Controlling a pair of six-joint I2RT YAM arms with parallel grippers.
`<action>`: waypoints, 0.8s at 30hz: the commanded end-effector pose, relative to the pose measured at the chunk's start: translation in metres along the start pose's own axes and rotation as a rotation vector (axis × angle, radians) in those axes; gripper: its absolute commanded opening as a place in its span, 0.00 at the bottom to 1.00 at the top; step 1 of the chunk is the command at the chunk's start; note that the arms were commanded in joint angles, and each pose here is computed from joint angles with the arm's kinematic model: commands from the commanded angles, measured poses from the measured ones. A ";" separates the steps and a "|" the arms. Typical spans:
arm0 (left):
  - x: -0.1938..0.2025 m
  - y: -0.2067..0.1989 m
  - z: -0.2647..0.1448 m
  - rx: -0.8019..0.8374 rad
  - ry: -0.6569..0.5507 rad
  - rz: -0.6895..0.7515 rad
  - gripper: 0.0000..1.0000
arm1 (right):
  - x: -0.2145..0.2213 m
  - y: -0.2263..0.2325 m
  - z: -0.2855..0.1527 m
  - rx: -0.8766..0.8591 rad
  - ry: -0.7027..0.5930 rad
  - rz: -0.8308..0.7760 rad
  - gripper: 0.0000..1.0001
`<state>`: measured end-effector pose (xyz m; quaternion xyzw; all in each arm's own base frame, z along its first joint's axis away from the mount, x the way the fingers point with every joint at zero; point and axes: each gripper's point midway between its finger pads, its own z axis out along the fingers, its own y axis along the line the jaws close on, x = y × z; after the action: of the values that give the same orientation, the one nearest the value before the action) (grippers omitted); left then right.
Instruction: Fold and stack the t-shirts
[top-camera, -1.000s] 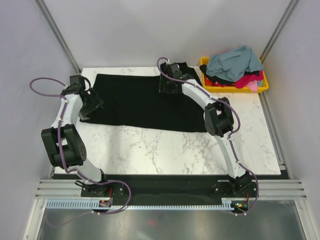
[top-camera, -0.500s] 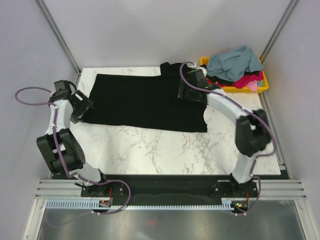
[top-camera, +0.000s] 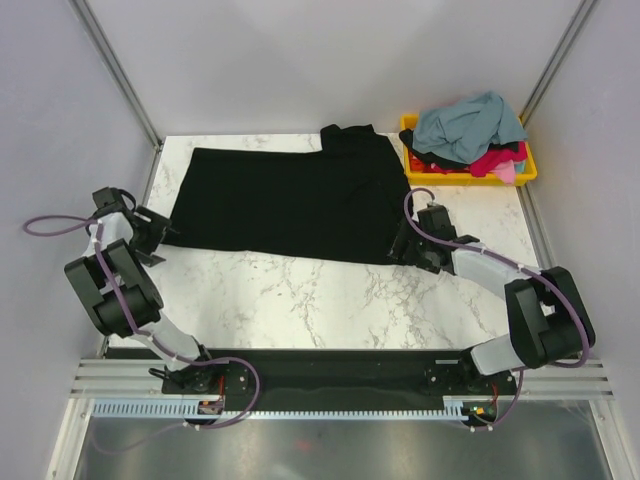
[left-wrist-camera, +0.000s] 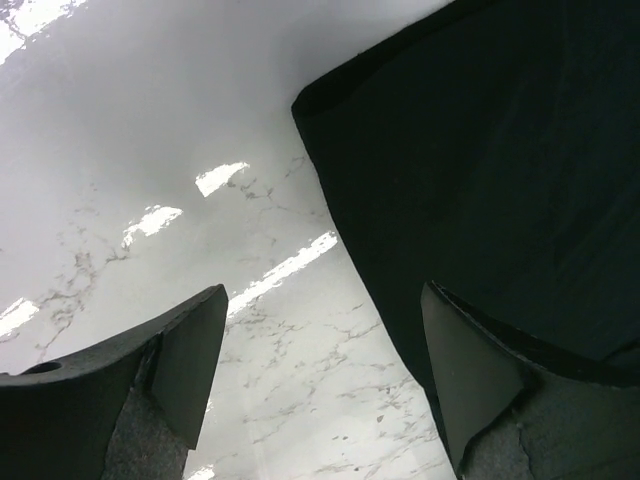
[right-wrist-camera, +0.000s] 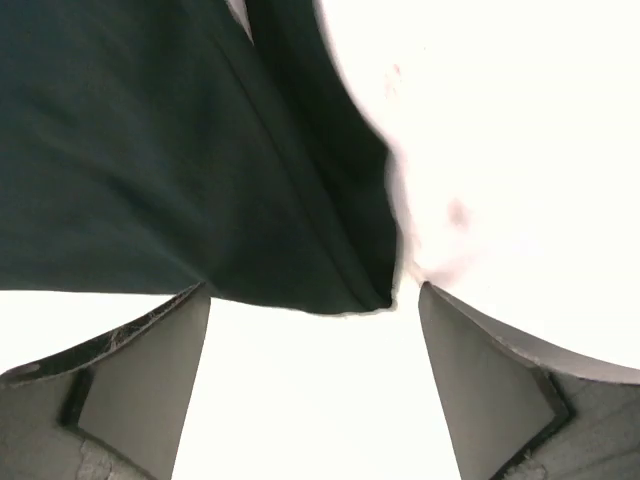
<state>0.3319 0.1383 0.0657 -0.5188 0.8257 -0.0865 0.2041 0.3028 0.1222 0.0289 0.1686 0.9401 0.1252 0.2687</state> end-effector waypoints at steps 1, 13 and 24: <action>-0.014 -0.007 0.014 0.006 -0.020 -0.066 0.86 | -0.026 0.018 0.006 -0.111 -0.072 0.055 0.93; -0.003 -0.010 0.043 -0.069 -0.004 -0.036 0.78 | -0.014 0.012 0.030 -0.121 -0.019 0.074 0.39; -0.014 -0.019 0.060 -0.096 -0.028 -0.038 0.68 | -0.009 0.011 0.027 -0.128 -0.007 0.047 0.08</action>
<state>0.3571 0.1353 0.0232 -0.5347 0.8265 -0.0563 0.1667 0.3364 0.1335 0.0199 0.1846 0.9183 0.1946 0.2911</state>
